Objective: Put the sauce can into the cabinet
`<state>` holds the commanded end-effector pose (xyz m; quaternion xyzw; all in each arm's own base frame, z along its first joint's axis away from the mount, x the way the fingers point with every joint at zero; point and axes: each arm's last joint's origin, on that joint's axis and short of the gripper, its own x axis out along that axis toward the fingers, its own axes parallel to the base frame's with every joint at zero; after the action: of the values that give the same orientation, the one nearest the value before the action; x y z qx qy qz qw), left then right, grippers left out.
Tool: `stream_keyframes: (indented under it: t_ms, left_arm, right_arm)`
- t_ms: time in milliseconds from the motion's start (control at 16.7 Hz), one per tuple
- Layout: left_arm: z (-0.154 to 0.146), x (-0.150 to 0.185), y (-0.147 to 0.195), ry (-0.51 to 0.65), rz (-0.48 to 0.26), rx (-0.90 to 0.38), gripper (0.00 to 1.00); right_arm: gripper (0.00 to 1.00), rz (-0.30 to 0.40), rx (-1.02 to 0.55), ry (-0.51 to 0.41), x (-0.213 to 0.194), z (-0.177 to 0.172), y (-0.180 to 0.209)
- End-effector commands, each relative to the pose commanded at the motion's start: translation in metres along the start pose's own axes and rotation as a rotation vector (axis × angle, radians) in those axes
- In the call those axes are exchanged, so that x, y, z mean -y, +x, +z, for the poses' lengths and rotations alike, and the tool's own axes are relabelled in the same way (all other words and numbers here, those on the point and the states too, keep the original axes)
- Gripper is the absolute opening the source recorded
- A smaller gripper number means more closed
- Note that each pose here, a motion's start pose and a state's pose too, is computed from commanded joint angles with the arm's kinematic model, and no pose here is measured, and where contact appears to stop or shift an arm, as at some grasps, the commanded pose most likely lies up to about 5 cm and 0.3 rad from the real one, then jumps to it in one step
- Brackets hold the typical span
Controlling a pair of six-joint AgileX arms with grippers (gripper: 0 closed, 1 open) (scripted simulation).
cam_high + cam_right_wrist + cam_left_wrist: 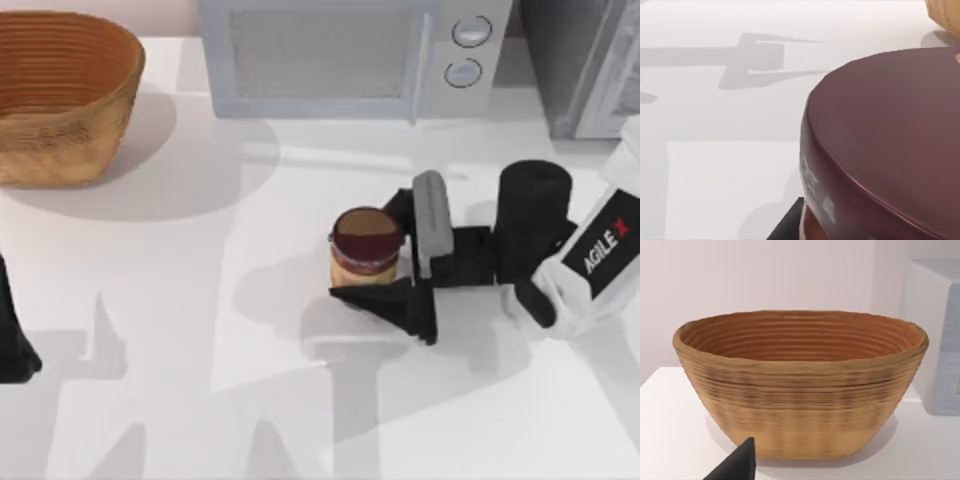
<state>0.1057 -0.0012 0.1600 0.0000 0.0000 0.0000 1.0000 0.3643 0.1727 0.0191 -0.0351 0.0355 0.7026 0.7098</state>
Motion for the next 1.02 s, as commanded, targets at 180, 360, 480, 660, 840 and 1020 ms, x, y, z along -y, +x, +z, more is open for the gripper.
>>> stream_keyframes:
  t_ms: [180, 360, 480, 660, 840, 1020]
  left_arm:
    - [0.000, 0.000, 0.000, 0.000, 0.000, 0.000, 1.00]
    - [0.000, 0.000, 0.000, 0.000, 0.000, 0.000, 1.00]
    - [0.000, 0.000, 0.000, 0.000, 0.000, 0.000, 1.00]
    - [0.000, 0.000, 0.000, 0.000, 0.000, 0.000, 1.00]
    - [0.000, 0.000, 0.000, 0.000, 0.000, 0.000, 1.00]
    - [0.000, 0.000, 0.000, 0.000, 0.000, 0.000, 1.00]
  right_arm:
    - [0.02, 0.000, 0.000, 0.000, 0.000, 0.000, 0.000]
    - [0.00, 0.000, 0.000, 0.000, 0.000, 0.000, 0.000]
    - [0.00, 0.000, 0.000, 0.000, 0.000, 0.000, 0.000]
    - [0.00, 0.000, 0.000, 0.000, 0.000, 0.000, 0.000]
    - [0.00, 0.000, 0.001, -0.002, 0.001, 0.005, 0.000]
    - [0.00, -0.001, 0.003, -0.007, 0.007, 0.037, -0.002]
